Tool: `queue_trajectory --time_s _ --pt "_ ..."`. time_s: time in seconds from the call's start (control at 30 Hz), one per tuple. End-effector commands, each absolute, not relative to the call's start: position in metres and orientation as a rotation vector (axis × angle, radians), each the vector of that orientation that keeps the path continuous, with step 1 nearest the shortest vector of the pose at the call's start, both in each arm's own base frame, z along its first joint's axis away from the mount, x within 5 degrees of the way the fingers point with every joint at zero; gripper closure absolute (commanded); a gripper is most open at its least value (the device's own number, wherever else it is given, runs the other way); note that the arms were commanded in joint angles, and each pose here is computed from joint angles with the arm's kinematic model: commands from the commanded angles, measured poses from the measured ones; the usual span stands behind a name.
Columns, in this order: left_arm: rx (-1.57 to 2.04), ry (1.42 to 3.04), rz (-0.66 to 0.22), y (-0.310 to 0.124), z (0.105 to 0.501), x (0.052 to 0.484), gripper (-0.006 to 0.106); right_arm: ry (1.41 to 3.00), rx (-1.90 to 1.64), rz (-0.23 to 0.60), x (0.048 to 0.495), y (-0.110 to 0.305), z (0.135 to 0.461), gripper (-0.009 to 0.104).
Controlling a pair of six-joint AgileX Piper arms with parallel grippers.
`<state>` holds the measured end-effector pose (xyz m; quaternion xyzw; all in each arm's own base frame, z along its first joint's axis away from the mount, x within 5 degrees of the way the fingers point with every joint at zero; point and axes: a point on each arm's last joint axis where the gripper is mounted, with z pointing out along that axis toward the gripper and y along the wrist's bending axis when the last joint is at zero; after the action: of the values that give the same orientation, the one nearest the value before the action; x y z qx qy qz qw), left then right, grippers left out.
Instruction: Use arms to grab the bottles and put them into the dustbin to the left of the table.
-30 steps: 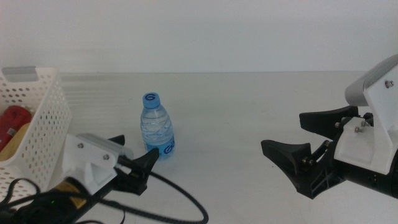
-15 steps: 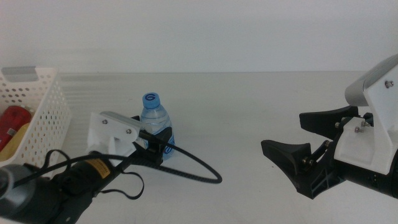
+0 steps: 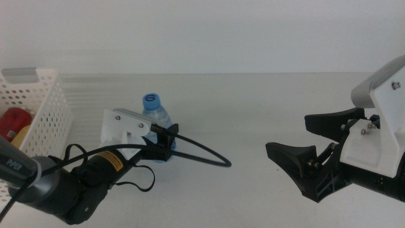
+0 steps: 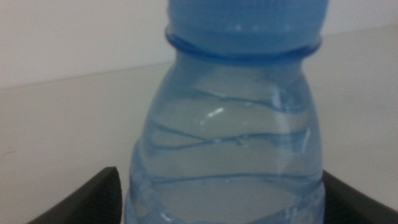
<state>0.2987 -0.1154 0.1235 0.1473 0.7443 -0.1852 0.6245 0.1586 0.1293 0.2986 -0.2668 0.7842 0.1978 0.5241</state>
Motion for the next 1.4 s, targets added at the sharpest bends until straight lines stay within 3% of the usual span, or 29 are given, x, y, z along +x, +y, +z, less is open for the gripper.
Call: queue_trajectory --time_s 0.0,0.17,0.3,0.43,0.7,1.37 --pt "0.224 1.548 -0.431 -0.111 0.150 0.306 0.010 1.767 -0.620 0.486 0.160 0.131 0.317 0.018" --pt "0.266 1.538 -0.402 -0.112 0.150 0.305 0.011 1.767 -0.620 0.486 0.160 0.131 0.317 0.018" --pt "0.278 1.534 -0.392 -0.112 0.150 0.305 0.021 1.767 -0.620 0.486 0.160 0.131 0.317 0.018" --pt "0.285 1.537 -0.394 -0.113 0.150 0.305 0.044 1.767 -0.620 0.486 0.160 0.131 0.317 0.018" --pt "0.342 1.579 -0.471 -0.118 0.177 0.296 0.104 1.767 -0.620 0.486 0.160 0.131 0.317 0.018" --pt "0.349 1.777 -0.432 -0.101 0.273 0.253 0.105 1.767 -0.620 0.486 0.160 0.131 0.317 0.018"
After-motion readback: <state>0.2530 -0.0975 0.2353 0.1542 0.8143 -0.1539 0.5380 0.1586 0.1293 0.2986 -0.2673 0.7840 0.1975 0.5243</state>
